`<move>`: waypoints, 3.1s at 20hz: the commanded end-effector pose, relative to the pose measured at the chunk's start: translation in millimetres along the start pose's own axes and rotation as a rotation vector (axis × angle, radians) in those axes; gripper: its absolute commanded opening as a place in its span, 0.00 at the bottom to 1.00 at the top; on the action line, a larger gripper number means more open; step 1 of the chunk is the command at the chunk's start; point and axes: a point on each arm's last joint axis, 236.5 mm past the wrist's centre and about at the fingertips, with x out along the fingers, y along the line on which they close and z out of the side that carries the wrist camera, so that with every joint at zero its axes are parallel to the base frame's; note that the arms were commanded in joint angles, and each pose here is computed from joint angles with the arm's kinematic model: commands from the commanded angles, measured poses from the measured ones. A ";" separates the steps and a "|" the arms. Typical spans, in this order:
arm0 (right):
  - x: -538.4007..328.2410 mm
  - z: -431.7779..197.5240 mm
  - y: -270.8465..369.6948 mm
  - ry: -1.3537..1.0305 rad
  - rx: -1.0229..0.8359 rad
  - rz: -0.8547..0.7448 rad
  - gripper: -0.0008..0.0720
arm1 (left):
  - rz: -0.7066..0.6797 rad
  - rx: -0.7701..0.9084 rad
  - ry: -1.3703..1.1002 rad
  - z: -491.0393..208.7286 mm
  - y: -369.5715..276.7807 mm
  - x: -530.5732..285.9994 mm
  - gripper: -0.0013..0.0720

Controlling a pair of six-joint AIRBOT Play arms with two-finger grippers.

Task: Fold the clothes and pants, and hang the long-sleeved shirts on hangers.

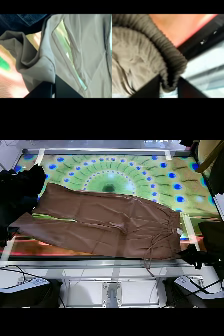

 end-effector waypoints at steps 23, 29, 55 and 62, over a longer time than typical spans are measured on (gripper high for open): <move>-130.5 78.6 126.9 -0.336 -0.293 -0.084 0.07 | 0.337 0.627 -0.040 64.0 -184.5 68.7 0.03; -99.4 140.9 126.0 -0.414 -0.129 -0.061 0.07 | 0.371 0.492 0.054 79.2 -181.8 153.5 0.03; -35.2 154.2 77.4 -0.101 -0.275 -0.165 0.96 | 0.055 0.734 -0.424 106.5 -398.8 -32.7 0.80; 3.2 168.0 70.4 -0.051 -0.320 -0.097 0.94 | 0.064 0.751 -0.357 78.4 -399.6 -47.8 0.79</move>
